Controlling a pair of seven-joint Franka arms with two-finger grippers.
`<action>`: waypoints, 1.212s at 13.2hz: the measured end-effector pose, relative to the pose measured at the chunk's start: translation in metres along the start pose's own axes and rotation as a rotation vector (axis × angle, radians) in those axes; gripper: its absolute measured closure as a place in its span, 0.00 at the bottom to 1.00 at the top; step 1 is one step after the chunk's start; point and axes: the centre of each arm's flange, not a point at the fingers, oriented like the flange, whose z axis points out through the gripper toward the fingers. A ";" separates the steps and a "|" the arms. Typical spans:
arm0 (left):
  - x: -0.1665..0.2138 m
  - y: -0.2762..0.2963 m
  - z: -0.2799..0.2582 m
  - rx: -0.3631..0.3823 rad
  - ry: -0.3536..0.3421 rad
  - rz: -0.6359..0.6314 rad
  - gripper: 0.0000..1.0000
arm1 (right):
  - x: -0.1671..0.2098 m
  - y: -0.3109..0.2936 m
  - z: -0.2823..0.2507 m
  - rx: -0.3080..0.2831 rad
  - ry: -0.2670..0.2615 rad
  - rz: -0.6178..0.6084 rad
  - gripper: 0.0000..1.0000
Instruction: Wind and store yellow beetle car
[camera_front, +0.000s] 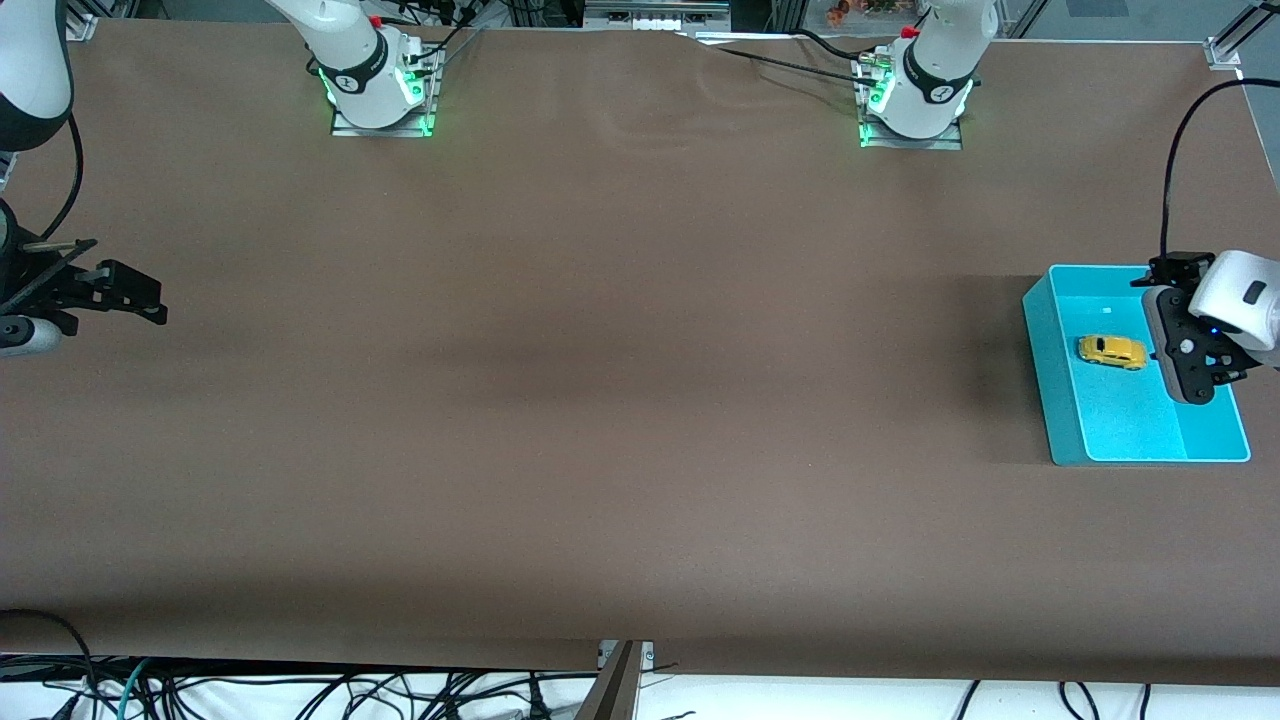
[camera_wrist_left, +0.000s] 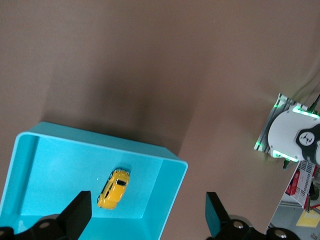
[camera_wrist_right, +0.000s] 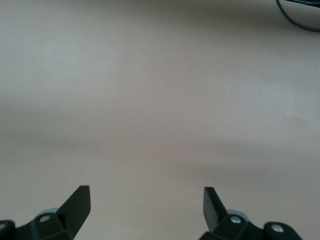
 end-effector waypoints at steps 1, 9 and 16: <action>0.018 0.009 -0.007 0.006 0.004 -0.013 0.00 | 0.000 0.000 0.000 0.000 0.000 0.000 0.00; 0.154 0.094 -0.029 -0.013 -0.024 -0.291 0.00 | 0.000 0.000 0.000 0.000 0.000 0.000 0.00; 0.176 0.143 -0.070 0.070 0.008 -0.539 0.00 | 0.000 0.000 0.000 0.000 0.000 0.000 0.00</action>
